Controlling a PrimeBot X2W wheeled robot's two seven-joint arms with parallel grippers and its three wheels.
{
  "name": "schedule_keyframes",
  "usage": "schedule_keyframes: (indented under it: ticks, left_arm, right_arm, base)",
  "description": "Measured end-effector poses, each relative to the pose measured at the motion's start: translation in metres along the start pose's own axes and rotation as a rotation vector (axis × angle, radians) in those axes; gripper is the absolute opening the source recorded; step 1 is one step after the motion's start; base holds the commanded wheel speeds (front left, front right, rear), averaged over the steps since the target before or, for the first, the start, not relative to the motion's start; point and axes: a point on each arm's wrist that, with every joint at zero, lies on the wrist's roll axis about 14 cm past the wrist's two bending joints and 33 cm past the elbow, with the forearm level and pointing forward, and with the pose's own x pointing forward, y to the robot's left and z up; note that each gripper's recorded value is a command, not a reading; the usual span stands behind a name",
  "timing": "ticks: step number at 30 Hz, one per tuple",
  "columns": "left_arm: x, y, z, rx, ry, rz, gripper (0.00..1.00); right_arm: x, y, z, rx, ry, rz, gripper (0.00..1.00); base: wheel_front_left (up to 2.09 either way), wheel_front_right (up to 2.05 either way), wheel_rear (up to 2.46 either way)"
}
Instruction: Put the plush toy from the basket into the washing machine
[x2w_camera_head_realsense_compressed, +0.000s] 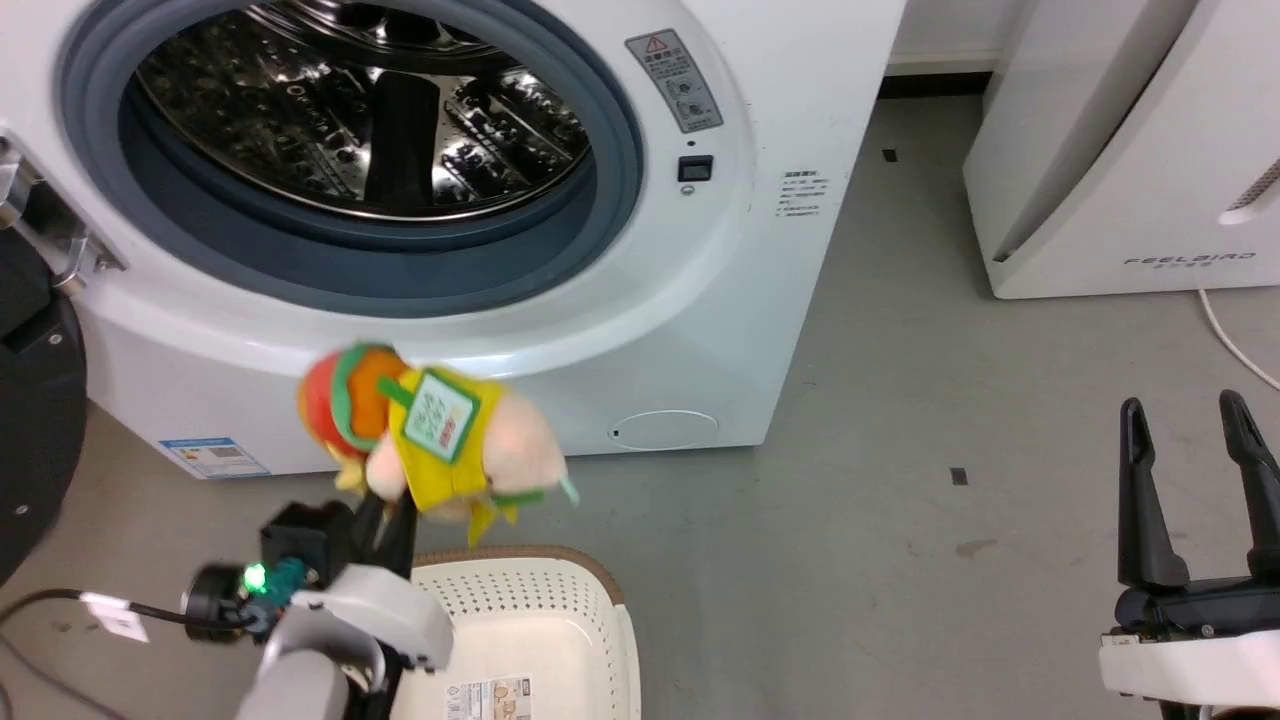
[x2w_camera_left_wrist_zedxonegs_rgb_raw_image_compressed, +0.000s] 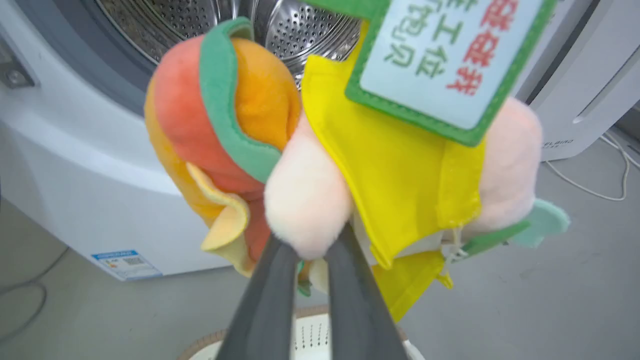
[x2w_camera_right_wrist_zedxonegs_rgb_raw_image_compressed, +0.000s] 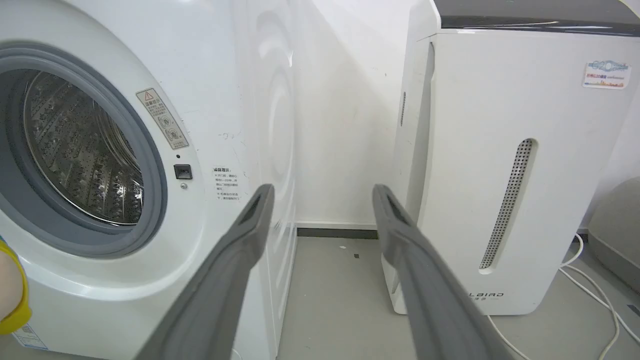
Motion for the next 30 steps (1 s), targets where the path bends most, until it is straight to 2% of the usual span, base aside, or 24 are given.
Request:
schedule_keyframes:
  ticks: [6, 15, 22, 30]
  left_arm:
    - [0.021, 0.005, 0.049, 0.032, -0.145, -0.010, 0.00]
    - [0.102, 0.031, 0.096, 0.104, -0.165, -0.002, 0.00]
    - [0.185, 0.047, 0.097, 0.177, -0.080, -0.013, 0.00]
    - [0.267, 0.058, 0.064, 0.204, 0.065, 0.001, 0.00]
  right_arm:
    - [-0.002, -0.007, -0.006, -0.010, 0.020, -0.020, 1.00]
    - [0.009, -0.015, -0.032, -0.010, 0.079, -0.047, 1.00]
    - [0.018, -0.027, -0.067, -0.009, 0.160, -0.088, 1.00]
    - [0.020, -0.039, -0.108, -0.023, 0.257, -0.123, 1.00]
  base:
    - [0.00, 0.00, 0.00]
    - [0.00, 0.00, 0.00]
    - [0.00, 0.00, 0.00]
    - [0.00, 0.00, 0.00]
